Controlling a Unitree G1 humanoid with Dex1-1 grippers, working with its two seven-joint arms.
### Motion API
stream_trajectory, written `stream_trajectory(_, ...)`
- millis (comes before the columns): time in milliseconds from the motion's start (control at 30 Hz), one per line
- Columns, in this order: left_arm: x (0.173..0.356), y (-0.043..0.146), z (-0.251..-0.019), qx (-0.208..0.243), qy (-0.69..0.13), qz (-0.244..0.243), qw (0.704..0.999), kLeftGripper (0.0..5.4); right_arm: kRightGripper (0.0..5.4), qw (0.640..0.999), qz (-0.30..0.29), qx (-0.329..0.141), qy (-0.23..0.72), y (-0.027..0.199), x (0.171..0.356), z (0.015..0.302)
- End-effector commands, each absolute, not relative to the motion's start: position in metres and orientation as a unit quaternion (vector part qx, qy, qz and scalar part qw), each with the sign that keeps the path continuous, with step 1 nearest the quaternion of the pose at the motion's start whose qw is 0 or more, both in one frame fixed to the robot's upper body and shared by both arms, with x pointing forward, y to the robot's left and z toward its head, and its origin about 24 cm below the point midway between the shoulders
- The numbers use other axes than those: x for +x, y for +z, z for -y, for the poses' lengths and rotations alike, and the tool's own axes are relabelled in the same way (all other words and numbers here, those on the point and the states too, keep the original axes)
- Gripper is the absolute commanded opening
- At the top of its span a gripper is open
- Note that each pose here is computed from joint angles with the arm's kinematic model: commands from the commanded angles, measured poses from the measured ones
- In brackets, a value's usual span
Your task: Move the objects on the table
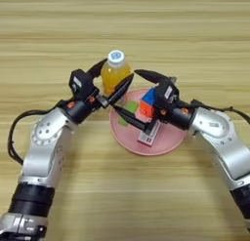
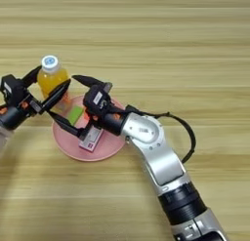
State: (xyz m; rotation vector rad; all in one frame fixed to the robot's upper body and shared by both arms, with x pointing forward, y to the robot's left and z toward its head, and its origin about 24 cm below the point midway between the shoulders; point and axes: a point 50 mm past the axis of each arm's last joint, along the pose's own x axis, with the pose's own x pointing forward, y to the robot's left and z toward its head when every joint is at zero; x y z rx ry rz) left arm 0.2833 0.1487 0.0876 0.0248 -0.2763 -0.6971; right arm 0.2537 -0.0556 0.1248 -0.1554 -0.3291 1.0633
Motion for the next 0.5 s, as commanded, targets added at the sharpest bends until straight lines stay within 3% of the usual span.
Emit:
stream_trajectory(33,0.302,0.086,-0.159,0.027,-0.295,0.139,0.945,3.48,5.4,0.84,0.177,-0.071,0.507,0.132,0.252,0.054)
stream_trajectory(500,0.32,0.072,-0.17,0.01,-0.24,0.131,0.962,3.47,5.4,0.843,0.177,-0.07,0.503,0.132,0.253,0.056)
